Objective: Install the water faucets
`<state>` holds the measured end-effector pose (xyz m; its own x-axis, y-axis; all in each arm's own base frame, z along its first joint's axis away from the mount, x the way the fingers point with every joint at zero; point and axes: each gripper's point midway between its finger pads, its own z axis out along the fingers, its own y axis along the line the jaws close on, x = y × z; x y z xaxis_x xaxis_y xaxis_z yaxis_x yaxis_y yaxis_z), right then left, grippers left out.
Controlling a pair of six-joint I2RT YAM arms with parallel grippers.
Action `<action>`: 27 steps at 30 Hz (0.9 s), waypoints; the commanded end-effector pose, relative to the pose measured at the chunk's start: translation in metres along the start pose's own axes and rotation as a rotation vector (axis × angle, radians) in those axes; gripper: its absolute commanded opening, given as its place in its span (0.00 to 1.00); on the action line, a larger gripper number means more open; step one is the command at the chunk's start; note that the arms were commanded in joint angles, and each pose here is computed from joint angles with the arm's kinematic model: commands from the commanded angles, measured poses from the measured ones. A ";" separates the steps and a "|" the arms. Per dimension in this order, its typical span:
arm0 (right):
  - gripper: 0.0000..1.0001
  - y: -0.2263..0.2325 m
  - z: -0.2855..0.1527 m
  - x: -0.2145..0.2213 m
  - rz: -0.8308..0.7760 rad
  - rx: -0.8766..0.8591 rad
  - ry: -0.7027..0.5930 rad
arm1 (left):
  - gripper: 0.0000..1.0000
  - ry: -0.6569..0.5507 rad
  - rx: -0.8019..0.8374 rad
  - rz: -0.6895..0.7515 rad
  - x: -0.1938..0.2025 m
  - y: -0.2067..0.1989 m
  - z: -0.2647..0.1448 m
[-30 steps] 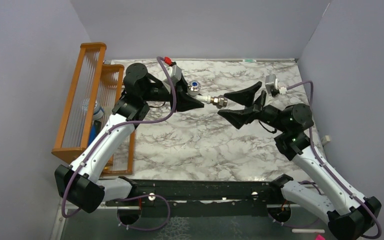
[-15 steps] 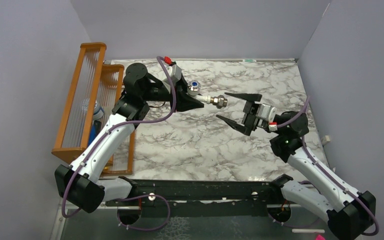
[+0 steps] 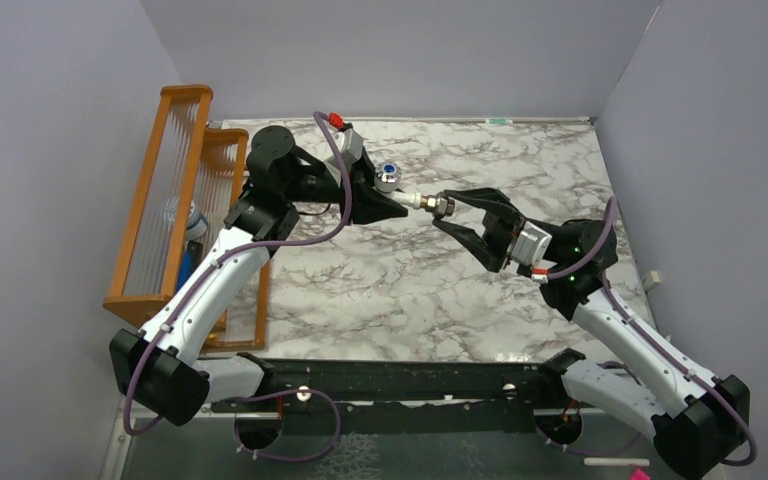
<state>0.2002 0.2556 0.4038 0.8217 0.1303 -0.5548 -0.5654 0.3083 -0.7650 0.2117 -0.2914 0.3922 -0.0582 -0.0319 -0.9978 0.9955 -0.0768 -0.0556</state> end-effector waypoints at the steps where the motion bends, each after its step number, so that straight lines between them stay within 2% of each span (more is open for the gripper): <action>1: 0.56 -0.003 0.005 -0.009 -0.061 -0.029 -0.031 | 0.00 -0.033 0.046 0.083 -0.021 -0.010 0.001; 5: 0.63 -0.002 0.006 -0.005 -0.067 -0.041 -0.024 | 0.00 -0.035 0.050 0.083 -0.022 -0.011 0.001; 10: 0.61 0.000 0.010 -0.002 -0.063 -0.057 -0.020 | 0.00 -0.037 0.054 0.077 -0.022 -0.010 0.001; 15: 0.49 -0.001 0.012 -0.004 -0.057 -0.052 -0.025 | 0.00 -0.040 0.057 0.074 -0.023 -0.009 0.002; 20: 0.32 -0.004 0.012 -0.003 -0.031 -0.029 -0.019 | 0.00 -0.040 0.065 0.076 -0.023 -0.011 0.002; 23: 0.24 -0.009 0.013 -0.002 0.057 0.009 -0.009 | 0.00 -0.045 0.061 0.086 -0.025 -0.011 0.001; 27: 0.10 -0.013 0.013 0.005 0.257 0.064 0.031 | 0.00 -0.056 0.046 0.118 -0.028 -0.009 0.001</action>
<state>0.2052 0.2645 0.4020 0.7768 0.1430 -0.6133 -0.6261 0.2809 -0.7274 0.2112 -0.2928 0.3941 -0.0754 -0.0393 -0.9964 0.9923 -0.1016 -0.0711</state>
